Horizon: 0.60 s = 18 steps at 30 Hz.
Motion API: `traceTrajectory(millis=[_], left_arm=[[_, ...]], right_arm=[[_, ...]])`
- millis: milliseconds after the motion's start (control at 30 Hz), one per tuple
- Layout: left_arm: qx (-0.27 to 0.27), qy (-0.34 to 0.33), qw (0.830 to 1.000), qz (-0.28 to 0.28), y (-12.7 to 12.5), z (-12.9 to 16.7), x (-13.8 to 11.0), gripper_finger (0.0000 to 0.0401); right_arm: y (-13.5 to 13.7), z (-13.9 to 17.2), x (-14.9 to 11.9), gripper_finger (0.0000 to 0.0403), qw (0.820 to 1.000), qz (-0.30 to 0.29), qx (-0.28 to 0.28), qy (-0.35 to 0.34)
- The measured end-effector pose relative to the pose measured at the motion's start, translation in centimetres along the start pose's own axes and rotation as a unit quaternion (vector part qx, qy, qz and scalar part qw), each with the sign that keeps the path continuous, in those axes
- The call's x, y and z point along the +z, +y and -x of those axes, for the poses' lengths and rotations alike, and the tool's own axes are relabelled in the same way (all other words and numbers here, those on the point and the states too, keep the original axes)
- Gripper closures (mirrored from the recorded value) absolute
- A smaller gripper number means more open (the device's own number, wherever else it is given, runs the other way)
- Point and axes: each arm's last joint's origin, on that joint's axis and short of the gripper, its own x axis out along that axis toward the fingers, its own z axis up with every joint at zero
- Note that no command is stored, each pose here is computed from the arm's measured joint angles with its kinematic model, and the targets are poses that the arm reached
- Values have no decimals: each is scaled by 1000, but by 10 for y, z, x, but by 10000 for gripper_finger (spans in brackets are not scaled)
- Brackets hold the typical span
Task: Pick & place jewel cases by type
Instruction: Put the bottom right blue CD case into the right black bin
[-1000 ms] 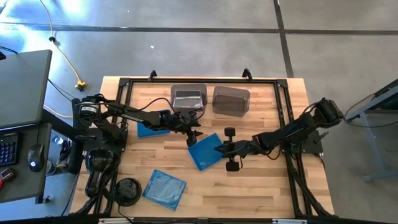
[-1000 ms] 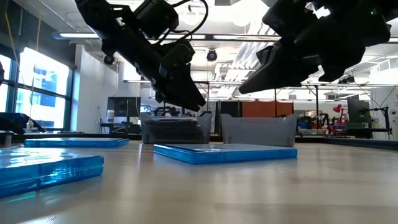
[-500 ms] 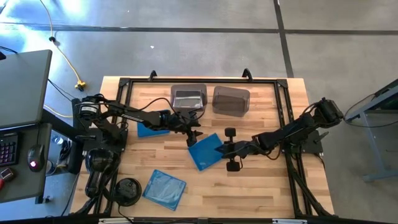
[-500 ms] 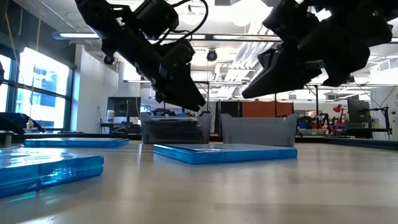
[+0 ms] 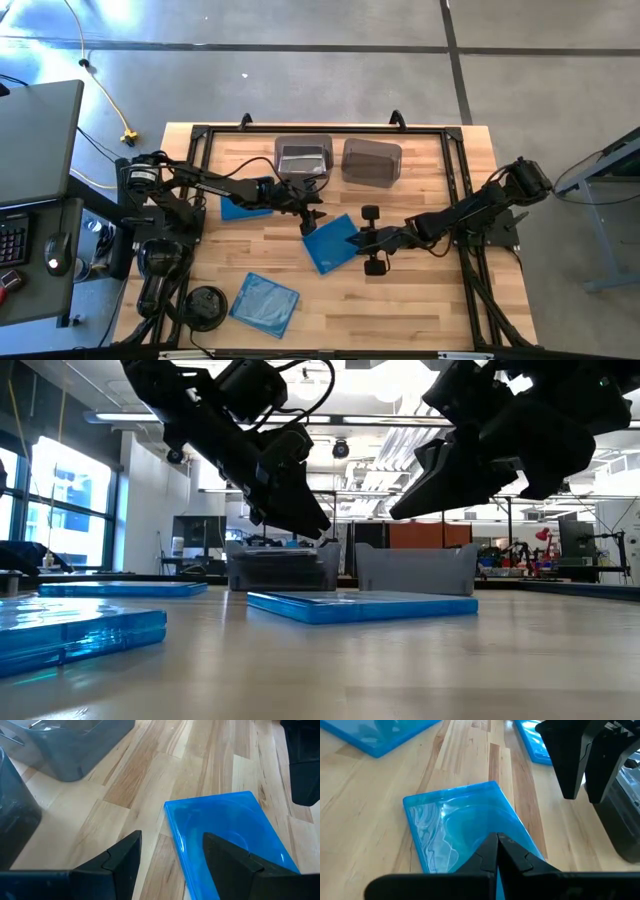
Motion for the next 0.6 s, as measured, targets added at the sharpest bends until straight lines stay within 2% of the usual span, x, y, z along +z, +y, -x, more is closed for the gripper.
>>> traceTrajectory(millis=[600], left_arm=[[0,0,1000,0,0,0,0,192]], right_arm=[[0,0,-2,402,1000,0,1,9]])
